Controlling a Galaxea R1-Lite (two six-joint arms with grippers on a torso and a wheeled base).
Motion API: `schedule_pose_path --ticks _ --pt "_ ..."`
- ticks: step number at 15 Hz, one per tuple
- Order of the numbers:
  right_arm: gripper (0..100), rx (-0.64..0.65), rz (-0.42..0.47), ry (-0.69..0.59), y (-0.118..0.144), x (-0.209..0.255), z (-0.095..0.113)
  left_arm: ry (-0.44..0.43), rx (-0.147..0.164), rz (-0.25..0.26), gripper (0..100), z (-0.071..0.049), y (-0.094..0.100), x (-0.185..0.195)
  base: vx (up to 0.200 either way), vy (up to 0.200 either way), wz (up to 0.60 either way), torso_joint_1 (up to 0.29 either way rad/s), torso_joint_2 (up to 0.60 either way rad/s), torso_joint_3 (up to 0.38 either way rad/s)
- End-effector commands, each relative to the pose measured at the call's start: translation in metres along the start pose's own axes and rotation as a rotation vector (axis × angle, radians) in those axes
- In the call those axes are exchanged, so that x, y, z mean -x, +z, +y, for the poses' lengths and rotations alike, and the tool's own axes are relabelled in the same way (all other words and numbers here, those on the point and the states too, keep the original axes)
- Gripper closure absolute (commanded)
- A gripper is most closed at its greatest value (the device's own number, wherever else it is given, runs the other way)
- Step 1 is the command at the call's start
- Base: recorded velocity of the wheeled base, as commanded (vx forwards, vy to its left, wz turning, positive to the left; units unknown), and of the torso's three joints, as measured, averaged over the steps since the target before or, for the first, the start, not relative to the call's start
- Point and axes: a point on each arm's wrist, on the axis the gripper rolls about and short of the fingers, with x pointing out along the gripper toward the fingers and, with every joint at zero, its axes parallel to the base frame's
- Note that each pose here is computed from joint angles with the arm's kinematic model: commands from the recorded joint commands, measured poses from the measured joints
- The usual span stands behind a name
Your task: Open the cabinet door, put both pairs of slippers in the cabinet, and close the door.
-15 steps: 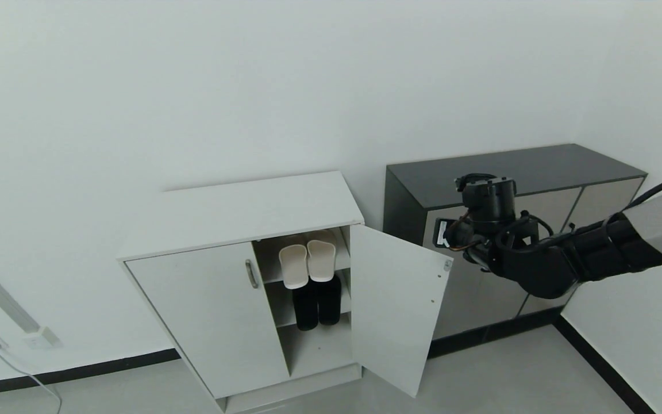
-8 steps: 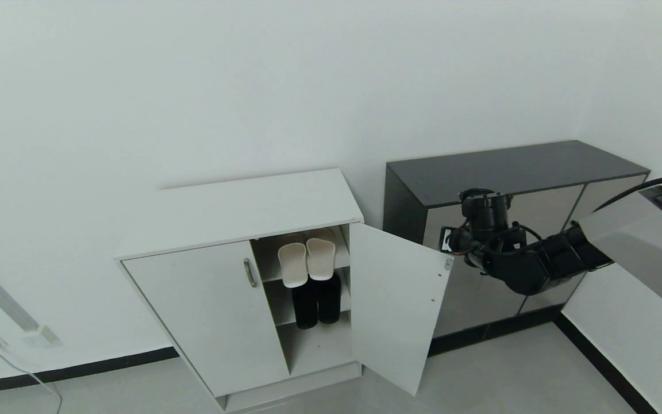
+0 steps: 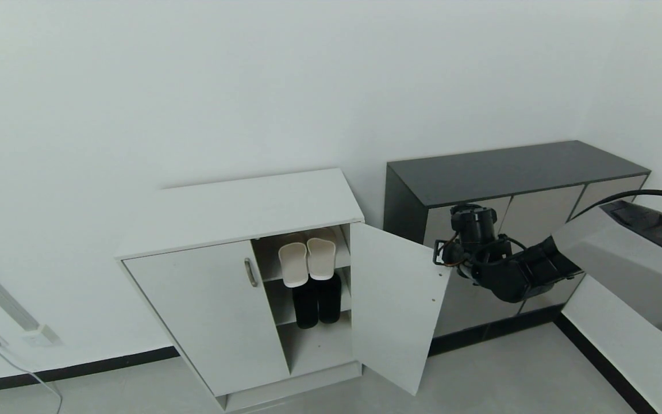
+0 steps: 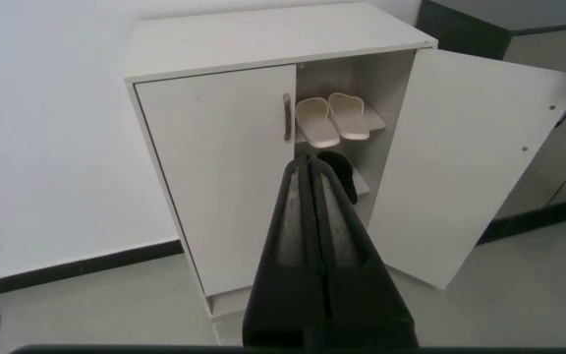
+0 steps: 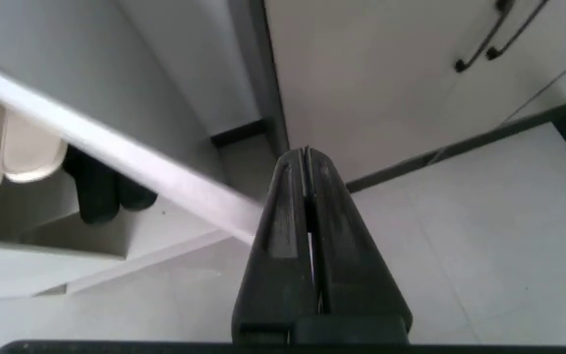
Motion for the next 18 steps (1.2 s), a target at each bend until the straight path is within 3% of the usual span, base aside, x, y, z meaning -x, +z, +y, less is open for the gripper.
schedule_pose_path --ticks 1,10,14,18 --pt "100 0.002 0.006 -0.003 -0.003 -0.002 0.0 0.001 0.0 0.0 100 0.0 0.0 0.0 0.0 0.0 0.0 0.0 0.0 0.0" --pt "100 0.024 0.028 0.011 -0.011 0.006 0.009 0.001 0.0 0.0 100 0.0 0.0 0.0 0.0 0.0 0.0 0.0 0.0 0.0" --pt "100 0.063 0.037 0.078 -0.017 0.042 0.04 0.001 0.0 0.0 100 0.0 0.0 0.0 0.0 0.0 0.0 0.0 0.0 0.0" --pt "100 0.11 0.034 0.233 -0.022 0.112 0.081 0.001 0.0 0.002 100 0.0 0.0 0.0 0.0 0.0 0.0 0.0 0.0 0.0"
